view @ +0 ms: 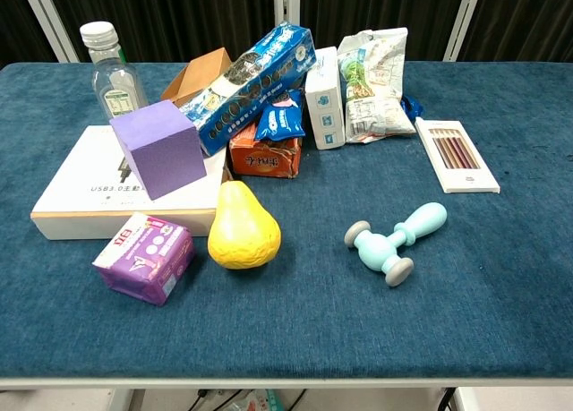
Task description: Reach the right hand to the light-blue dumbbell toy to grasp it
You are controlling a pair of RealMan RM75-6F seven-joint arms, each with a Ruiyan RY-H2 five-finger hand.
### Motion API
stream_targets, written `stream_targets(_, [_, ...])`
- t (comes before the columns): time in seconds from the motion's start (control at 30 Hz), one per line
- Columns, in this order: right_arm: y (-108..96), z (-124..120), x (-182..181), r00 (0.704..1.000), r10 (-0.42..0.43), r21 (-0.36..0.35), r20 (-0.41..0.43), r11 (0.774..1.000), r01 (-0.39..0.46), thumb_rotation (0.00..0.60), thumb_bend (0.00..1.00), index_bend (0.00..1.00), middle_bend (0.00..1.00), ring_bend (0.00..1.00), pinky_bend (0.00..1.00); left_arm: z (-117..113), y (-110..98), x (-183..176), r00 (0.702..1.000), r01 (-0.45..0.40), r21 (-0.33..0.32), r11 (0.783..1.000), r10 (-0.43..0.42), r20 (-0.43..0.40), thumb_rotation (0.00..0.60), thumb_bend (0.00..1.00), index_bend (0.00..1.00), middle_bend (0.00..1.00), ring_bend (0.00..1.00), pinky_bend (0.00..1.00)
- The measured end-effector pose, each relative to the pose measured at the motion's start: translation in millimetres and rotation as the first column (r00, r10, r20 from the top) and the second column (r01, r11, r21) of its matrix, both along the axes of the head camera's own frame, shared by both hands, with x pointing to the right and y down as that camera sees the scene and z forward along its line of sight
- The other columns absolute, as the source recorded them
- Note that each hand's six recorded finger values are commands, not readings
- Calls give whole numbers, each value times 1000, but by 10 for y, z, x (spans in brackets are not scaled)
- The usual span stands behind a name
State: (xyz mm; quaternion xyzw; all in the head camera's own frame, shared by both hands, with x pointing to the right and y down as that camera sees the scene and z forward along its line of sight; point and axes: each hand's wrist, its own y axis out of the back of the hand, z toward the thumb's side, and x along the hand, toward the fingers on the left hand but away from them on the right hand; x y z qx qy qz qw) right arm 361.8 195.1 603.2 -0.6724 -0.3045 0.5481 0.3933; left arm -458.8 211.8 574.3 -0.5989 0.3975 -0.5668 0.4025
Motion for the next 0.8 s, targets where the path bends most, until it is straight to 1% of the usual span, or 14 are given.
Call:
stream_targets(0.17, [-34,81,-393,992,-104,-57,64,993,108,600,0,0,0,0,0,0,0,8,1000,1,-2,1000,-1,-3,144,105,83,65,138,236])
stream_targets(0.3, [-28,207,-735,976,-189,-110,109,973,201,600,0,0,0,0,0,4,14,-5,1000,3,-7,1000,-3,3,153,105,83,65,139,236])
stream_targets(0.4, [-9,323,-959,963,-230,-144,139,958,250,600,0,0,0,0,0,-14,15,-13,1000,2,-1,1000,-2,12,154,105,84,65,139,236])
stream_targets(0.57, [29,499,-1213,948,-270,-186,165,936,299,600,0,0,0,0,0,-30,15,-28,1000,1,3,1000,-1,16,154,106,84,65,139,236])
stream_targets(0.7, [63,597,-1335,943,-282,-200,178,928,316,600,0,0,0,0,0,-8,29,-44,1000,5,1,1000,-5,13,155,105,84,65,139,236])
stream_targets(0.8, [78,668,-1383,941,-292,-210,173,922,324,600,0,0,0,0,0,12,37,-52,1000,5,-3,1000,-5,12,154,105,83,65,139,236])
